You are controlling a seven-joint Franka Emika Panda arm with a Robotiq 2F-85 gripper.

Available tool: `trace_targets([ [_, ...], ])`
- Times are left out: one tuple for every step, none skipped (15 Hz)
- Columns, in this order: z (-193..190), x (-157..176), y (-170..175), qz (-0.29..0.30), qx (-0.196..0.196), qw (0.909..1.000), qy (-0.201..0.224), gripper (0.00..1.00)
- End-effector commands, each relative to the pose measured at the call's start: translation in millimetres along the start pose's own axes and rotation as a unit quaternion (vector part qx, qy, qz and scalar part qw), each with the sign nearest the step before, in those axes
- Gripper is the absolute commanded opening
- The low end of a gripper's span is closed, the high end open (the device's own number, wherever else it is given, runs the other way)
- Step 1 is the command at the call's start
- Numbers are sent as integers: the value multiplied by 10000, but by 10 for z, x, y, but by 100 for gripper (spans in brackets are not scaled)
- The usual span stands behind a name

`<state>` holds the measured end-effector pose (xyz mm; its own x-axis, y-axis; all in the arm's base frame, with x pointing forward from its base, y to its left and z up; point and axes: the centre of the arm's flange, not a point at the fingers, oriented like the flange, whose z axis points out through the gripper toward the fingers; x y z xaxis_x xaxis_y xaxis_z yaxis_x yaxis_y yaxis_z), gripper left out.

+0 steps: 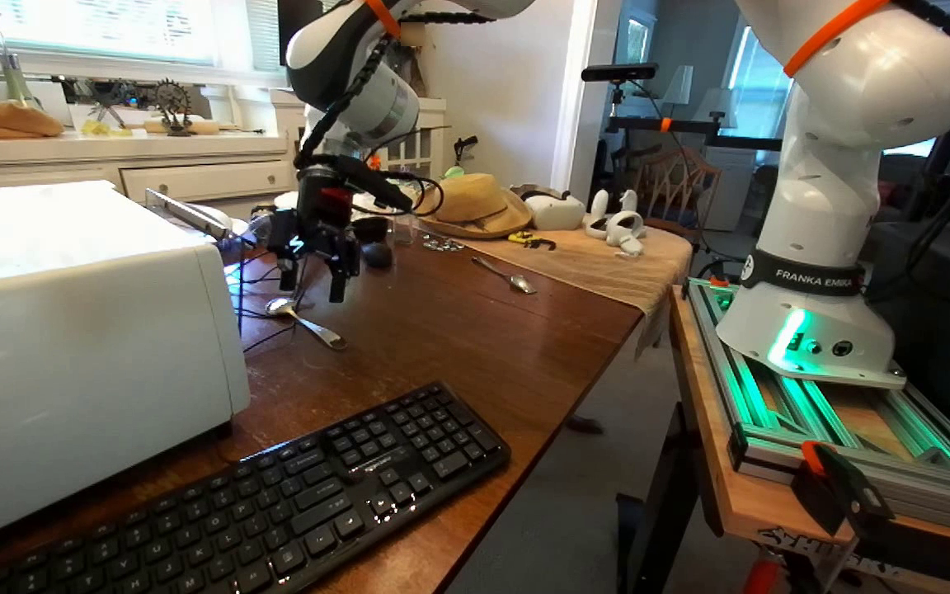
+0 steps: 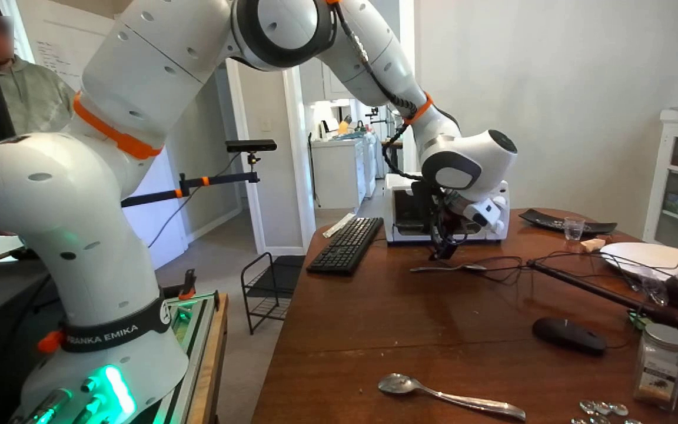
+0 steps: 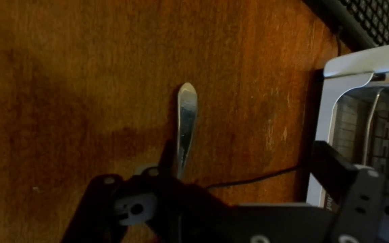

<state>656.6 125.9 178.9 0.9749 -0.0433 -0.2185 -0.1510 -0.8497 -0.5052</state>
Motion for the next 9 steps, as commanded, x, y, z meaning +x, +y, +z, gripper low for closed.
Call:
trace_targets([
  [44, 59, -133, 644, -369, 9965, -390, 100],
  [56, 44, -133, 807, -428, 9948, -447, 100],
  [75, 44, -117, 928, -477, 9932, -513, 100],
  [92, 46, -88, 1063, -529, 9913, -571, 100],
  [101, 44, -45, 1183, -570, 9895, -612, 100],
  [104, 60, 13, 1273, -629, 9879, -617, 100],
  [106, 89, 57, 1354, -705, 9864, -608, 100],
  [104, 143, 100, 1363, -786, 9860, -553, 100],
  [102, 214, 133, 1344, -845, 9860, -505, 98],
])
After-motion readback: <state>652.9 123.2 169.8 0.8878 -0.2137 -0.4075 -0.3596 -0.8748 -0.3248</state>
